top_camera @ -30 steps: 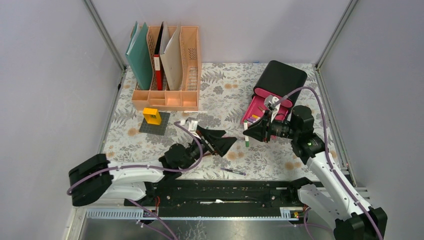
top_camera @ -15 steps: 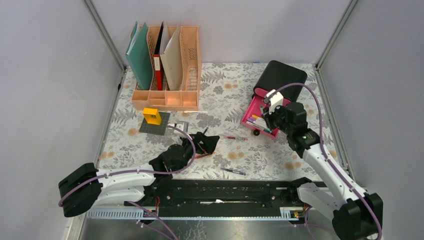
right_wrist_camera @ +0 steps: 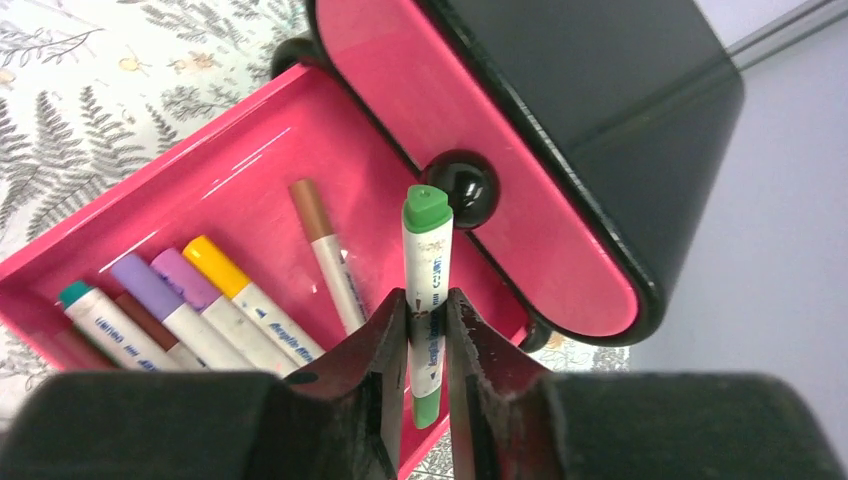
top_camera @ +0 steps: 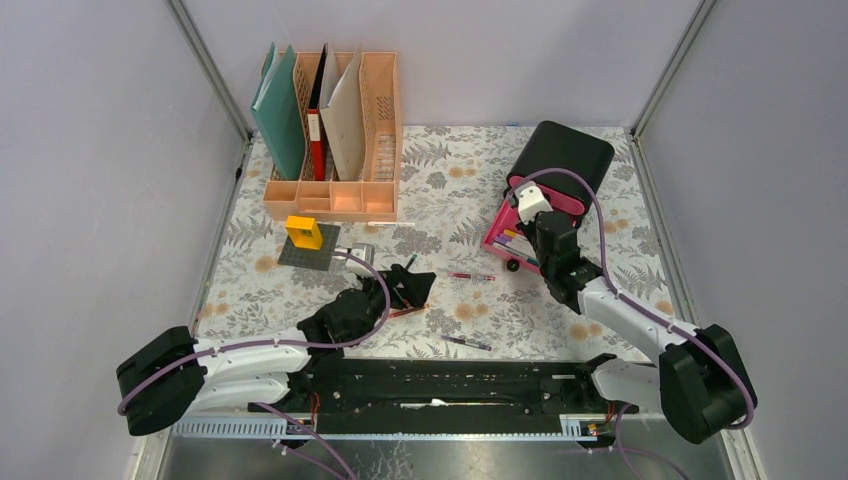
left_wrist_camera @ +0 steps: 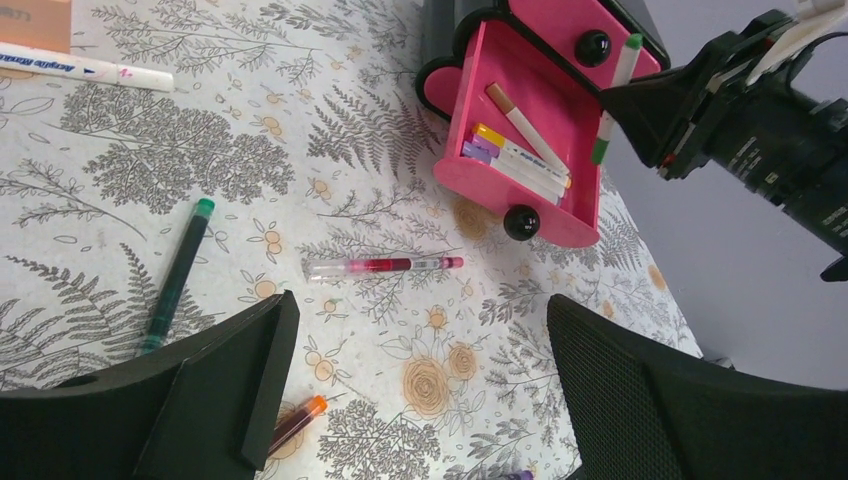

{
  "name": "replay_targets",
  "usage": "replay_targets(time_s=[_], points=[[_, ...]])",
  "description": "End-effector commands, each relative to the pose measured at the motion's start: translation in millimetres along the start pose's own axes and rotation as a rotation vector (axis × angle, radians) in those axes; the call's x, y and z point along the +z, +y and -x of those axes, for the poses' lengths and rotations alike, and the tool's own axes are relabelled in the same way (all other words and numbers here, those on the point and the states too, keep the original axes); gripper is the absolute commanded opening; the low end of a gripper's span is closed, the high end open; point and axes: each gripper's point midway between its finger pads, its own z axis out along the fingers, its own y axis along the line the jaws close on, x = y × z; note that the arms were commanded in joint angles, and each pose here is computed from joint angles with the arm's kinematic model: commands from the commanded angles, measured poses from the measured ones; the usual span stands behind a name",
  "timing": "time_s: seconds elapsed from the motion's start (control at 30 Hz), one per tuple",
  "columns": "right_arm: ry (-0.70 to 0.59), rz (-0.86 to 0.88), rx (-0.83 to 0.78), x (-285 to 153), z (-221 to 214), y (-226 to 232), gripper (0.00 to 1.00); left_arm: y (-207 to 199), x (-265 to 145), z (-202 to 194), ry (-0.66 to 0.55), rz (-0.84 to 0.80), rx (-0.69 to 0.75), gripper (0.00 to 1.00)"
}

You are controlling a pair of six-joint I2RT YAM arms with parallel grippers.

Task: Organize the desk
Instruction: Place the stationery in the drawer.

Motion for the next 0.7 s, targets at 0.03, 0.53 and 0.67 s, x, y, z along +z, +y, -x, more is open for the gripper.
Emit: replay_targets(time_s=[0.03, 0.53, 0.67], points=[[-0.047, -0.132, 0.002, 1, 16, -24, 0.34, 1, 0, 3, -0.019, -0.006, -0.021, 0.99], [-0.074, 0.163, -0.041, -20, 25, 14, 0.83, 10, 0, 3, -0.008, 0.032, -0.057, 0.99], [-0.061, 0.399, -0.165, -42, 20, 43, 0.99, 14, 2, 3, -0.002, 0.05, -0.065, 0.99]])
